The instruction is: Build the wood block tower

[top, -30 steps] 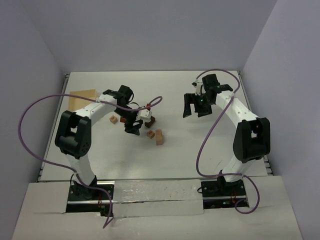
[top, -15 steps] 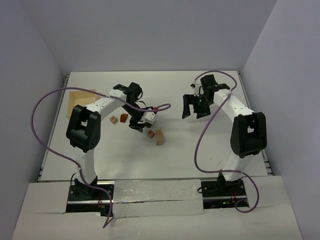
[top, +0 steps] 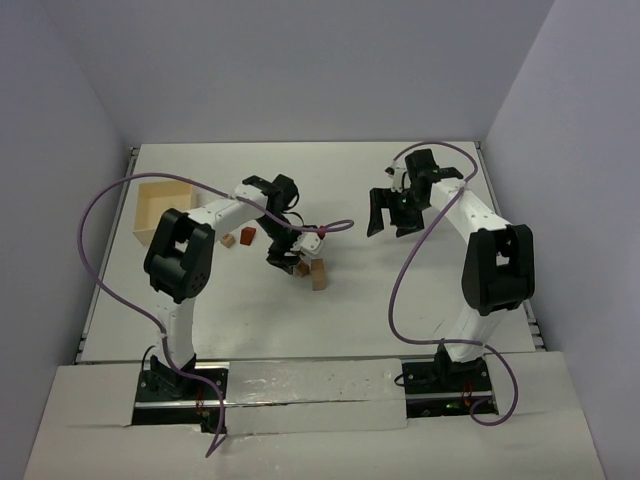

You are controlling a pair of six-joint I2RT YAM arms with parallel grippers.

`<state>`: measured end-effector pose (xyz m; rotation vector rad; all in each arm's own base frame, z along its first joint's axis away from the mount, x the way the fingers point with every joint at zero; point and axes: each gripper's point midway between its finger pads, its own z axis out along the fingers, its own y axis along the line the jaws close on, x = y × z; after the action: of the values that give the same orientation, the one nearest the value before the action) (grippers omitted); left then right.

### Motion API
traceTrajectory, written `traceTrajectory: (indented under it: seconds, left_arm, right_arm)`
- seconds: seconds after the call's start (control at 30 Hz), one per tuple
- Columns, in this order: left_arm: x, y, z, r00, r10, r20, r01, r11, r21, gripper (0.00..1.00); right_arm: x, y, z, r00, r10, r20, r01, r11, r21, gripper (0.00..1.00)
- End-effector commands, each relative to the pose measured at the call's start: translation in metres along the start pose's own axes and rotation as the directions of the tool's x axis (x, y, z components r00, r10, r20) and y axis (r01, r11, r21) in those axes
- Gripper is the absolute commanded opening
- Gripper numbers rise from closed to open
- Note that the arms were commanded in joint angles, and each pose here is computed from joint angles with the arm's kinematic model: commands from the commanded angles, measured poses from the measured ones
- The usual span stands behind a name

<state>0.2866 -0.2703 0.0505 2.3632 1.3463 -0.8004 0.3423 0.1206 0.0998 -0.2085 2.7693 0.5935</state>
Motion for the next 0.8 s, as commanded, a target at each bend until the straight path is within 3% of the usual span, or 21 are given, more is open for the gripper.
traceTrajectory:
  seconds: [0.0,0.47,0.77]
  left_arm:
    - [-0.01,0.0,0.008,0.999,0.02,0.027,-0.02,1.0,0.015,0.72]
    - [-0.005,0.001,0.024,1.0,-0.028,0.011,0.027,1.0,0.01,0.61]
    - [0.003,-0.009,0.022,0.997,-0.077,-0.024,0.076,0.997,-0.017,0.41]
  right_arm:
    - [-0.003,-0.005,0.001,1.0,-0.001,0.002,0.001,1.0,-0.009,1.0]
    - [-0.002,-0.009,0.002,1.0,0.01,-0.004,-0.01,1.0,-0.004,1.0]
    - [0.001,-0.01,0.003,1.0,-0.015,-0.008,0.015,1.0,-0.014,1.0]
